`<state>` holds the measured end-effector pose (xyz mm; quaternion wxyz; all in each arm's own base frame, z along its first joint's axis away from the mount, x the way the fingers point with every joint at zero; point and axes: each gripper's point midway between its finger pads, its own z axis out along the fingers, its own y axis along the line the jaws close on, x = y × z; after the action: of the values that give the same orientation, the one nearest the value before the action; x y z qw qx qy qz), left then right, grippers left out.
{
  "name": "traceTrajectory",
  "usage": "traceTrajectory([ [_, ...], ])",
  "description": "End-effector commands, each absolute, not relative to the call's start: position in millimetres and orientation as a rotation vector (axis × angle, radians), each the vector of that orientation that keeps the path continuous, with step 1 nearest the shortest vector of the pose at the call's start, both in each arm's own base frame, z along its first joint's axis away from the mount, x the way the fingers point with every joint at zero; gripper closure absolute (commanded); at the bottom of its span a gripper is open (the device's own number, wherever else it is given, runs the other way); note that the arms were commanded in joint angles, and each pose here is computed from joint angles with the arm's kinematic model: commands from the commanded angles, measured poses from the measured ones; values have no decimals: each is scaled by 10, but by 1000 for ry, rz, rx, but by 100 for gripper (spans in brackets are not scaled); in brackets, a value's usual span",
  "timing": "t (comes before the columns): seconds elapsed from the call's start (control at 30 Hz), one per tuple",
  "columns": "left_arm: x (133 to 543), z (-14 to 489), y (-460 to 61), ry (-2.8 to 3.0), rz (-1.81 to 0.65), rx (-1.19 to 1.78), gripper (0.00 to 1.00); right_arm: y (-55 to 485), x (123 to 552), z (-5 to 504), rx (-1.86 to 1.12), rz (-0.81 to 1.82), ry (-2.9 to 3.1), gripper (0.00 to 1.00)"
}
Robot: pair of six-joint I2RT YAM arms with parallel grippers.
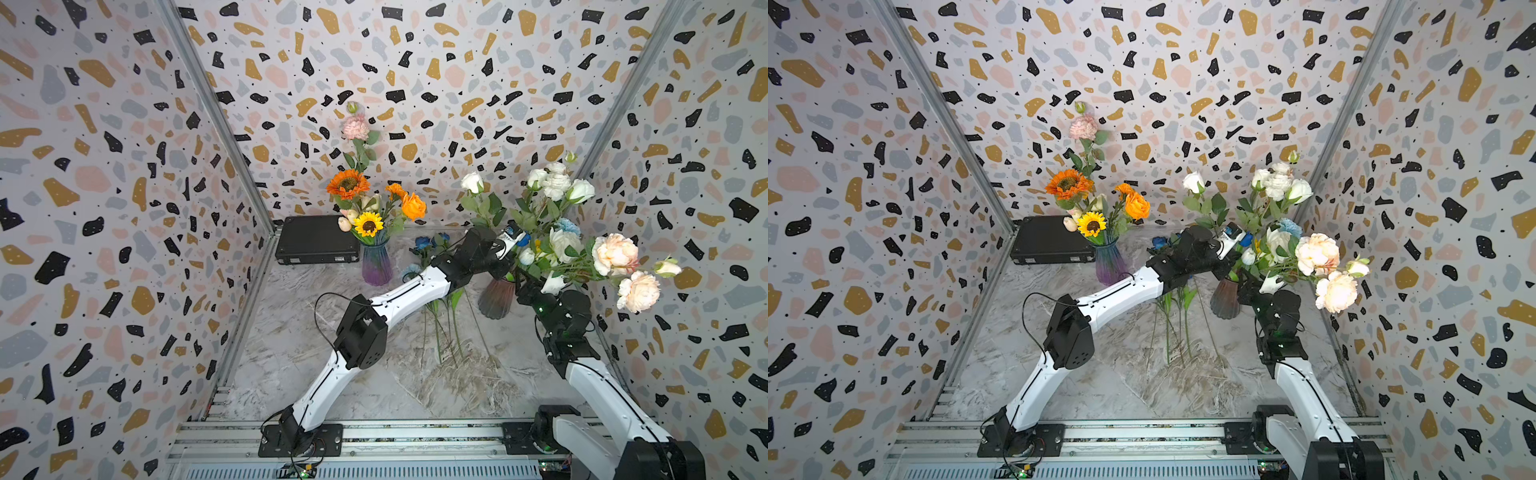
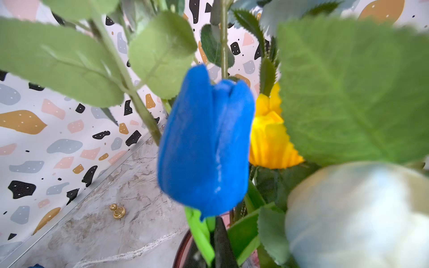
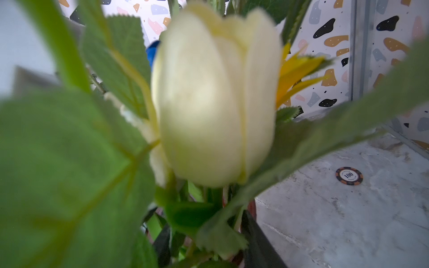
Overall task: Pick out blue flowers from the vase
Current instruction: Pick up the flower from the vase.
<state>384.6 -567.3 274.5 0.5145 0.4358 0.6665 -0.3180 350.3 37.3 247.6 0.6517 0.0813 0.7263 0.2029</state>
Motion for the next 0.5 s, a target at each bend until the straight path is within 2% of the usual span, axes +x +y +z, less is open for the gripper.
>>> traceTrajectory([
  [0.0, 3734, 3595, -5502, 1420, -771, 989, 94, 339, 3484, 2445, 195, 440, 1652, 57],
  [0.47, 3298, 4625, -4964, 1246, -788, 946, 94, 333, 3451, 2388, 188, 424, 1664, 57],
])
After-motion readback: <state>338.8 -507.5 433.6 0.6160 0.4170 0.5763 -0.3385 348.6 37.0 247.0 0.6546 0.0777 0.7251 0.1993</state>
